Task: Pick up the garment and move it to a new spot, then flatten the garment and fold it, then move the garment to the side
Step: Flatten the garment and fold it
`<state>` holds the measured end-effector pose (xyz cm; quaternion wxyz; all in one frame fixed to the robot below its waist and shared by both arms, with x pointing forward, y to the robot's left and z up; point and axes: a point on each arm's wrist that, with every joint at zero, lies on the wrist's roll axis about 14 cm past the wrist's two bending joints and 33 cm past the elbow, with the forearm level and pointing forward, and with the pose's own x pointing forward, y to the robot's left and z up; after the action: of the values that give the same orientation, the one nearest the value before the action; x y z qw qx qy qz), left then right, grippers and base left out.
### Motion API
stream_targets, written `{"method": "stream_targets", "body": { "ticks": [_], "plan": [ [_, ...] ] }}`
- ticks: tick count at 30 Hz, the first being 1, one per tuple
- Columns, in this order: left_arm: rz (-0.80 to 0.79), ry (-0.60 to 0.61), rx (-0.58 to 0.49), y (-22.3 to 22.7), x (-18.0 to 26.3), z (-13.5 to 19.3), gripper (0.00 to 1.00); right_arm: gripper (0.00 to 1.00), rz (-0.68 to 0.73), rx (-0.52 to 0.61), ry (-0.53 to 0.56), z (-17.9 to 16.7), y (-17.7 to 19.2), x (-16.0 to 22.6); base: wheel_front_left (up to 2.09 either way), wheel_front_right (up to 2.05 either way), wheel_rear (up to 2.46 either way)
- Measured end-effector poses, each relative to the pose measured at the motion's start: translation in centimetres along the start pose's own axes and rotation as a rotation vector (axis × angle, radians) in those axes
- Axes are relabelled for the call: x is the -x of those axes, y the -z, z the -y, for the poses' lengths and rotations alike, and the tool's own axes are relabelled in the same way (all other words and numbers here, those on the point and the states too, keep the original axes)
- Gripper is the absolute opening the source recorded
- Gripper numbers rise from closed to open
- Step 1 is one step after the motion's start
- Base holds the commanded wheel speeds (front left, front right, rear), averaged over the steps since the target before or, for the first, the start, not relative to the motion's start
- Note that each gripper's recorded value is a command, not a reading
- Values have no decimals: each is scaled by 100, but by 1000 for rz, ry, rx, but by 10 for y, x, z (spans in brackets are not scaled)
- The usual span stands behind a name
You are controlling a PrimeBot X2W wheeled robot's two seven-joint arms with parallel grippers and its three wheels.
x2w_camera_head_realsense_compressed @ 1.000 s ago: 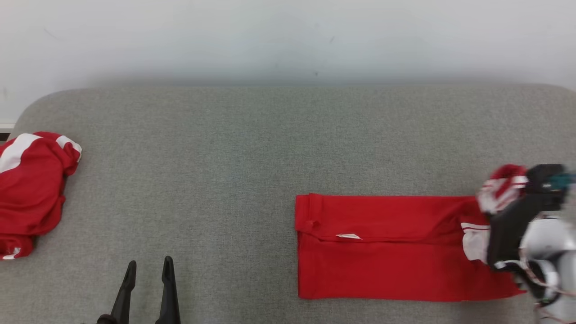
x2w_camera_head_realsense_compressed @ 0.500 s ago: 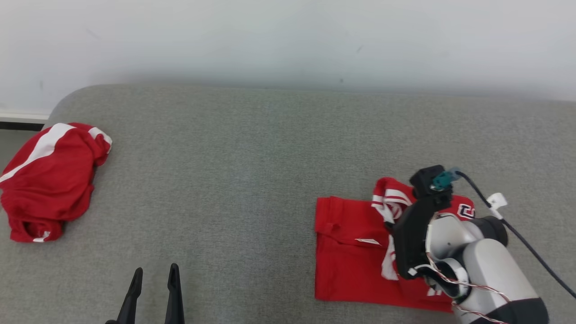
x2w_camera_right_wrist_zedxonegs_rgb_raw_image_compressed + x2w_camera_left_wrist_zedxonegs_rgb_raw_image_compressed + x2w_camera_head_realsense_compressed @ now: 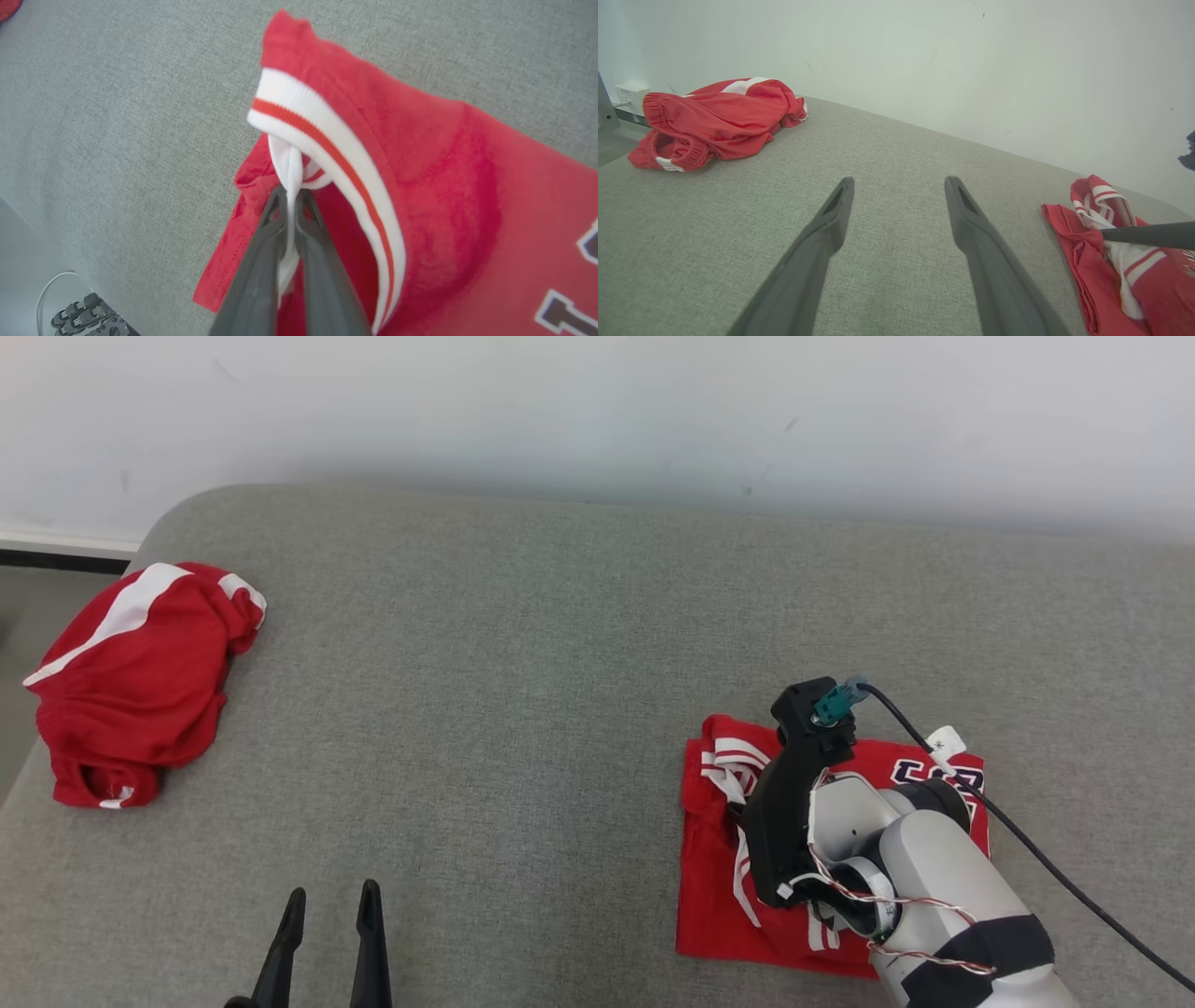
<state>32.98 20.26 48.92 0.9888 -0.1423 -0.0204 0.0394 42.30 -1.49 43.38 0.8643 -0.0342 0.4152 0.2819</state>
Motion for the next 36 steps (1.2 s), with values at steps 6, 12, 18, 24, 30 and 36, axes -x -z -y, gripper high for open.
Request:
{"method": "stream_targets", "body": {
  "ticks": [6, 12, 18, 24, 30, 36],
  "plan": [
    [-2, -8, 6, 1, -1, -1, 100, 0, -12, 18, -15, -6, 1, -13, 0, 0, 0],
    [4, -16, 1, -1, -2, -4, 100, 100, 152, -60, -80, -13, -33, -9, 0, 0, 0],
    [22, -14, -12, -7, -4, -5, 100, 100, 428, -160, -97, -2, -81, 23, 0, 0, 0],
    [48, -6, -16, -15, -1, -3, 100, 100, 638, -194, 93, 63, -70, 69, 0, 0, 0],
    [54, 8, -16, -17, 1, 1, 100, 100, 772, -238, 280, 106, -20, 110, 0, 0, 0],
    [52, 34, -14, -16, 3, 8, 100, 100, 825, -242, 413, 117, 34, 138, 0, 0, 0]
  ]
}}
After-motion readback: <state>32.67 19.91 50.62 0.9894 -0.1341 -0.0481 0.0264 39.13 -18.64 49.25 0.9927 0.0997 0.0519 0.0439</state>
